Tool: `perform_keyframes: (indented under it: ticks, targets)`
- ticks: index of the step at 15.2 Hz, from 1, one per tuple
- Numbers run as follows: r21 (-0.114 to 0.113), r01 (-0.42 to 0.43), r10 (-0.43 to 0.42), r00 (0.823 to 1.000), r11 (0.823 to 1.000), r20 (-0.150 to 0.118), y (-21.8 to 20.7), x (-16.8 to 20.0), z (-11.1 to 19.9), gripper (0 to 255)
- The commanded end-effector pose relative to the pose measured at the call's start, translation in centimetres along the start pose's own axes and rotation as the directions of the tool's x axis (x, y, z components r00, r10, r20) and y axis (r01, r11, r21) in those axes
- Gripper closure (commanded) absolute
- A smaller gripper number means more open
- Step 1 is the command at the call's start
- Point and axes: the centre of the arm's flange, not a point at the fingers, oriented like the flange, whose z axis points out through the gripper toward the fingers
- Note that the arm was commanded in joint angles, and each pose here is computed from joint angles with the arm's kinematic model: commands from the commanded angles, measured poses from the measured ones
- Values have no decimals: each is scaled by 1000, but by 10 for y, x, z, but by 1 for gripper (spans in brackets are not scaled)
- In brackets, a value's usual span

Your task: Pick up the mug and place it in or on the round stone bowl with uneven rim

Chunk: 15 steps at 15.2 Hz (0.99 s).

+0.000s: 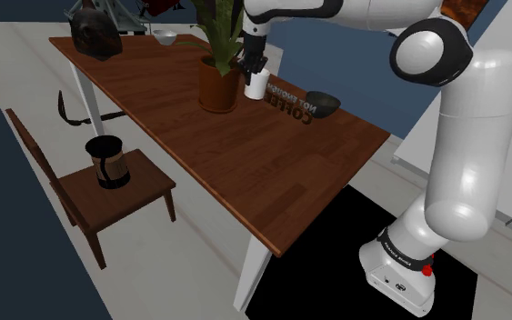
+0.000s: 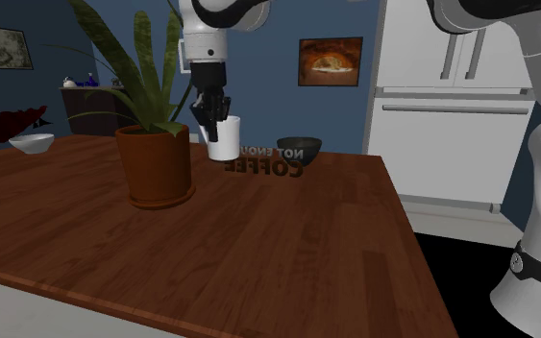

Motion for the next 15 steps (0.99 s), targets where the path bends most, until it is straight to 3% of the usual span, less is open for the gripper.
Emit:
perform_keyframes:
  ticks: [1,7,15]
  targets:
    - [0,0,0,1000,1000,0,1,0,-12,255]
    - [0,0,0,1000,1000,0,3,0,-41,255]
    - [0,0,0,1000,1000,0,107,-21,-40,255]
